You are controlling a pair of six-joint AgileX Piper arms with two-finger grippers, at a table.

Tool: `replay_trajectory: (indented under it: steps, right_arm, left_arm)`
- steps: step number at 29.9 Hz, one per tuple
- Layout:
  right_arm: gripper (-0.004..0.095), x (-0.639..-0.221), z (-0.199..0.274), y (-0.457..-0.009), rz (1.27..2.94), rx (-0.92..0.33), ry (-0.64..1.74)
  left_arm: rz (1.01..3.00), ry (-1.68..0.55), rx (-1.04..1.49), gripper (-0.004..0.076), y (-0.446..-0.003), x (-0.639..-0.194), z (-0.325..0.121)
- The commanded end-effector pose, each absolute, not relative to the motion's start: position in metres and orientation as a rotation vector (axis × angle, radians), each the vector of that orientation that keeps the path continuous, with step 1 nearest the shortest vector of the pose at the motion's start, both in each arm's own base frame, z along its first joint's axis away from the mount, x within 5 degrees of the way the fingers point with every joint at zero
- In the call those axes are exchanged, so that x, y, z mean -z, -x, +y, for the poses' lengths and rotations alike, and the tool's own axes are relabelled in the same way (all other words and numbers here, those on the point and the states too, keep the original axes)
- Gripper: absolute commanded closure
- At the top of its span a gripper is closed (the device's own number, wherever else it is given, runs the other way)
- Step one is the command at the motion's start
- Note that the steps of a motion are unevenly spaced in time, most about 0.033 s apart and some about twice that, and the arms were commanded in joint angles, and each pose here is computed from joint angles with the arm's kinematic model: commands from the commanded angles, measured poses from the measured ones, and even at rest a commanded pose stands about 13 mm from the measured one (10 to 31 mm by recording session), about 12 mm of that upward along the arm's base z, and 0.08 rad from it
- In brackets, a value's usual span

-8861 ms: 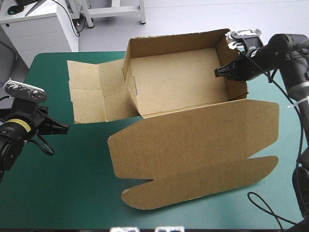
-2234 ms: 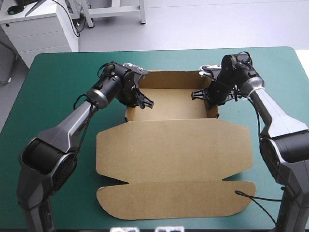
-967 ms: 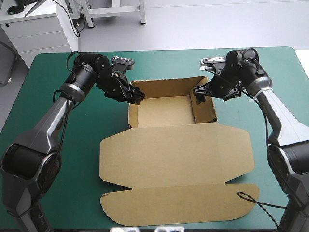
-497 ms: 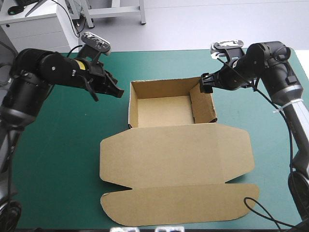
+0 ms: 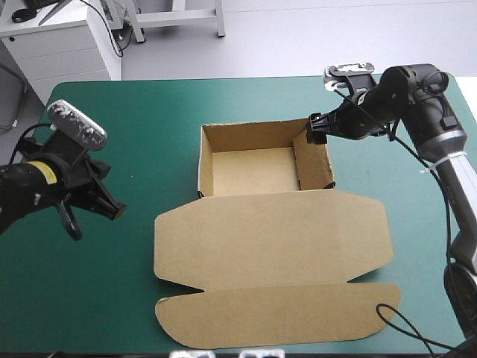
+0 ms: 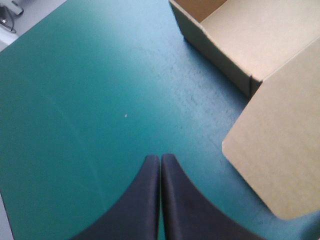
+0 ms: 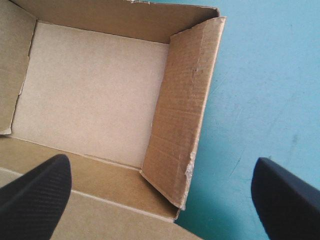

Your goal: Fold the box

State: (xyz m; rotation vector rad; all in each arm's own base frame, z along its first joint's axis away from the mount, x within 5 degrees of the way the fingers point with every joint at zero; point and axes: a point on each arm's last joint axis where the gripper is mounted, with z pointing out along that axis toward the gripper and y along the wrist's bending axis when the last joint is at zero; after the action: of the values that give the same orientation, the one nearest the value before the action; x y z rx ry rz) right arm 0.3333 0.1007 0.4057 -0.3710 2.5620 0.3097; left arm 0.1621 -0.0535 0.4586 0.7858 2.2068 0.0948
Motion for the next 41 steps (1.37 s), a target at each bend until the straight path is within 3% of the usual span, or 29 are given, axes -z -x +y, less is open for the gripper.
replay_trajectory:
  steps: [1, 16, 19, 26, 33, 37, 41]
  right_arm:
    - [0.0008, -0.425, 0.098, -0.324, 2.497, -0.317, 0.380]
    - [0.0010, -0.369, 0.109, -0.365, 2.654, -0.320, 0.384]
    - [0.0051, -0.348, 0.112, -0.377, 2.707, -0.314, 0.385]
    - [0.0301, -0.306, 0.117, -0.398, 2.813, -0.305, 0.386]
    - [0.0678, -0.287, 0.118, -0.406, 2.853, -0.292, 0.388]
    - [0.0923, -0.286, 0.114, -0.408, 2.848, -0.213, 0.402]
    - [0.0927, -0.287, 0.106, -0.410, 2.837, -0.084, 0.427]
  left_arm:
    - [2.243, -0.758, -0.117, 0.0731, -0.138, -0.448, -0.042]
    - [2.450, -0.698, -0.101, 0.0731, -0.095, -0.354, -0.025]
    - [2.490, -0.689, -0.096, 0.0731, -0.094, -0.339, -0.025]
    - [2.537, -0.670, -0.084, 0.0731, -0.097, -0.312, -0.026]
    - [2.529, -0.615, -0.041, 0.0731, -0.102, -0.293, -0.030]
    - [2.541, -0.622, -0.045, 0.0731, -0.102, -0.285, -0.030]
    - [2.557, -0.627, -0.048, 0.0731, -0.101, -0.279, -0.029]
